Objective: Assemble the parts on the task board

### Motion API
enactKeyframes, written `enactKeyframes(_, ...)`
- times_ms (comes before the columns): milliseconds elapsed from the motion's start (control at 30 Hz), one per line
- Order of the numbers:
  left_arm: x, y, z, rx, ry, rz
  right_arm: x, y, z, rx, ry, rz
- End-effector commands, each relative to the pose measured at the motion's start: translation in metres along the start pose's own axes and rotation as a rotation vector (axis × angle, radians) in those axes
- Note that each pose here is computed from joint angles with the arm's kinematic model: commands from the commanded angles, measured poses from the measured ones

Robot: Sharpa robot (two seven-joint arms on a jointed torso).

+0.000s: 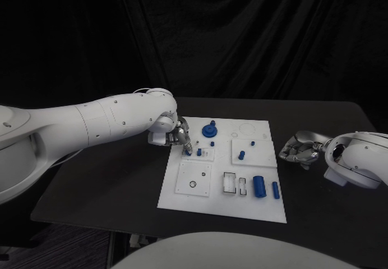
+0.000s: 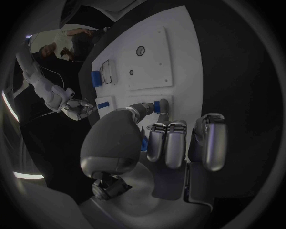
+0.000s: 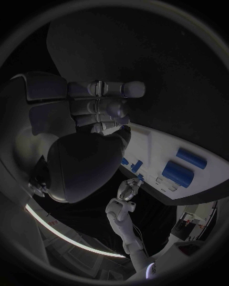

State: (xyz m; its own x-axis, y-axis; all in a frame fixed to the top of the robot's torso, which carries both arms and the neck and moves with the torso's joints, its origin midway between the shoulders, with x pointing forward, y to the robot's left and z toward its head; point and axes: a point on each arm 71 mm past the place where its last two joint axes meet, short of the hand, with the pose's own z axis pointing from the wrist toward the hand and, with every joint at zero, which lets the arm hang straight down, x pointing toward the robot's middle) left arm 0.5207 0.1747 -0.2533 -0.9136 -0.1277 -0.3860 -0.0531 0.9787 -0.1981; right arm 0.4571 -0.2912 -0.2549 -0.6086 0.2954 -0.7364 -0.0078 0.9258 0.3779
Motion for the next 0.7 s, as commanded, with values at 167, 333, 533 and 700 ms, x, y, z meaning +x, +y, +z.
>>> enactKeyframes(167,0.0004,-0.0012,0.0017,-0.006,0.006,-0.002,0.0022,-0.0015,0.0001,0.018,0.017,-0.008)
enactKeyframes(333,-0.0004,-0.0014,0.0014,0.002,-0.013,-0.015,0.0026,-0.0019,0.0001,0.019,0.018,-0.008)
enactKeyframes(533,0.0,-0.0004,0.0005,0.01,-0.026,-0.025,0.0035,-0.0021,0.0003,0.021,0.021,-0.009)
enactKeyframes(700,0.0011,0.0018,-0.0007,0.014,-0.029,-0.029,0.0037,-0.0031,-0.0001,0.025,0.022,-0.008)
